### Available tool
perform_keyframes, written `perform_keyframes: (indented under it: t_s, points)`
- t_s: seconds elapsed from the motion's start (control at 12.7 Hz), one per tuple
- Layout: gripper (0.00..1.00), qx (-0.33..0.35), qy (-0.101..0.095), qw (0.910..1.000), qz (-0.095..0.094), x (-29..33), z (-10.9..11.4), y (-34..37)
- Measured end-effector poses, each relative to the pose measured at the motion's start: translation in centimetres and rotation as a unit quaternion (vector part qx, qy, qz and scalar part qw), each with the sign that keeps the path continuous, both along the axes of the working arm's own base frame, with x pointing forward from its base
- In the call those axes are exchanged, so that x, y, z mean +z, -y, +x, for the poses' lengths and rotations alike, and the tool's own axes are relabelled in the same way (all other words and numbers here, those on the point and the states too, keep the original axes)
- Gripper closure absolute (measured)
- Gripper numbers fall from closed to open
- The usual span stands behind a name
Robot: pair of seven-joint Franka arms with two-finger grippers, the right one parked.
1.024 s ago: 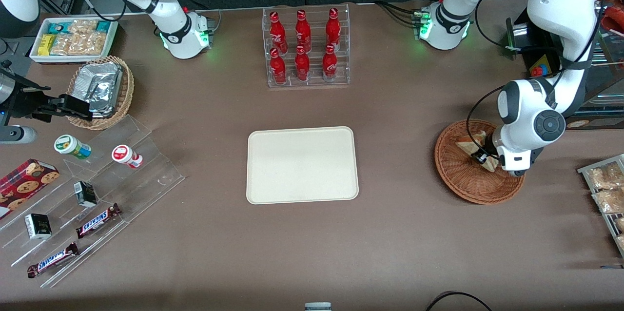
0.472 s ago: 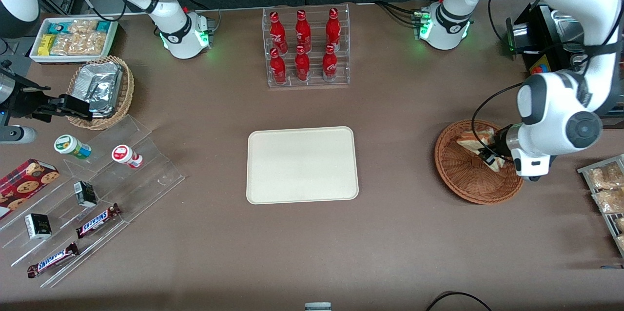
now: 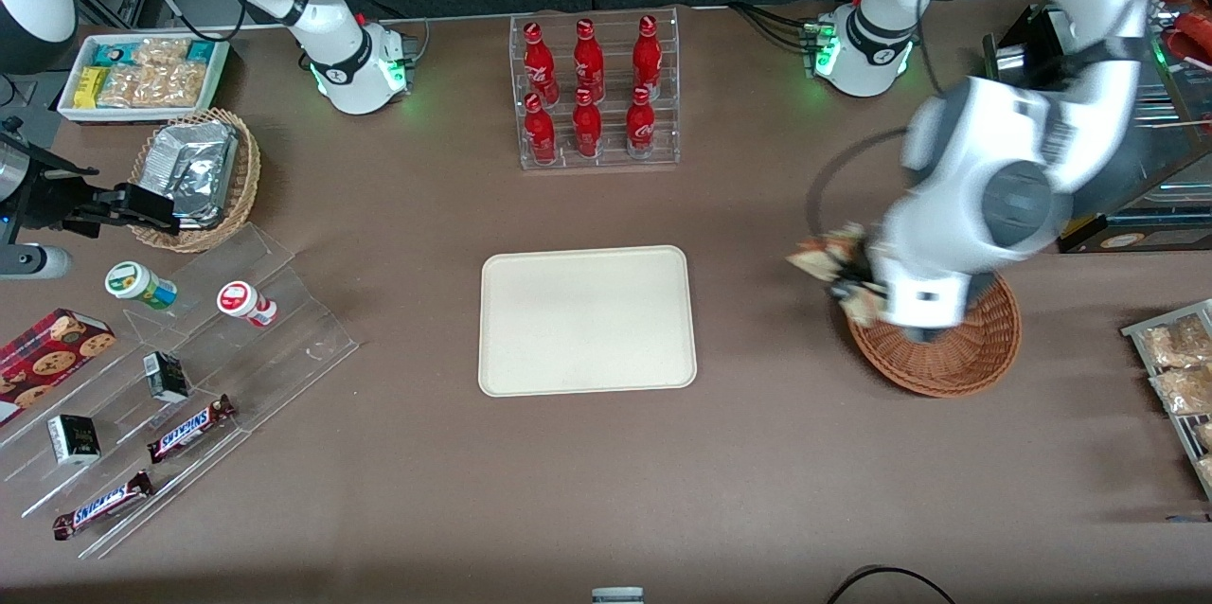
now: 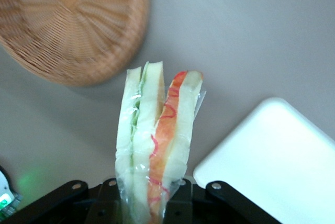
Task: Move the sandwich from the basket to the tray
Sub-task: 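Lift the sandwich and carry it over the cream tray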
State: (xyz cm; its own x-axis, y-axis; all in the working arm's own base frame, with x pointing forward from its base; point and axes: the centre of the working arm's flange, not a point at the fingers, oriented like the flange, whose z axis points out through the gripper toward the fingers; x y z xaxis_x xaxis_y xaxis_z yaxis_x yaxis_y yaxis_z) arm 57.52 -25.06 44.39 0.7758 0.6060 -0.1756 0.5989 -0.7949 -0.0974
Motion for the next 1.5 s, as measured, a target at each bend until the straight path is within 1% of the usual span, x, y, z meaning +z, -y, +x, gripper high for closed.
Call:
perform_keyframes:
  t_s: [0.16, 0.24, 0.39, 0.47, 0.55, 0.63, 0.79, 0.87, 0.94, 1.02, 1.18, 1.42, 1.5]
  points:
    - [0.81, -0.062, 0.0, 0.9981, -0.004, -0.6, -2.8, 7.9]
    - [0.81, -0.087, -0.001, 0.9962, -0.006, -1.2, -3.8, 11.1]
    - [0.81, -0.132, -0.003, 0.9913, -0.01, -3.1, -5.7, 16.8]
    - [0.81, -0.155, -0.001, 0.9878, -0.013, -4.4, -6.6, 19.3]
    - [0.81, -0.187, 0.004, 0.9822, -0.015, -6.0, -7.6, 21.6]
    - [0.81, -0.221, 0.004, 0.9751, -0.018, -7.5, -8.7, 23.4]
    - [0.81, -0.275, -0.008, 0.9612, -0.023, -10.4, -9.9, 25.4]
    - [0.81, -0.299, -0.014, 0.9538, -0.027, -11.5, -10.1, 25.7]
    - [0.81, -0.315, -0.016, 0.9486, -0.031, -12.5, -10.1, 26.0]
    - [0.81, -0.322, -0.01, 0.946, -0.037, -13.5, -10.0, 26.4]
    - [0.81, -0.325, 0.001, 0.9447, -0.047, -15.6, -9.3, 26.8]
    - [0.81, -0.32, 0.007, 0.946, -0.051, -19.0, -7.8, 27.0]
    - [0.81, -0.318, 0.013, 0.9466, -0.054, -20.0, -7.2, 27.2]
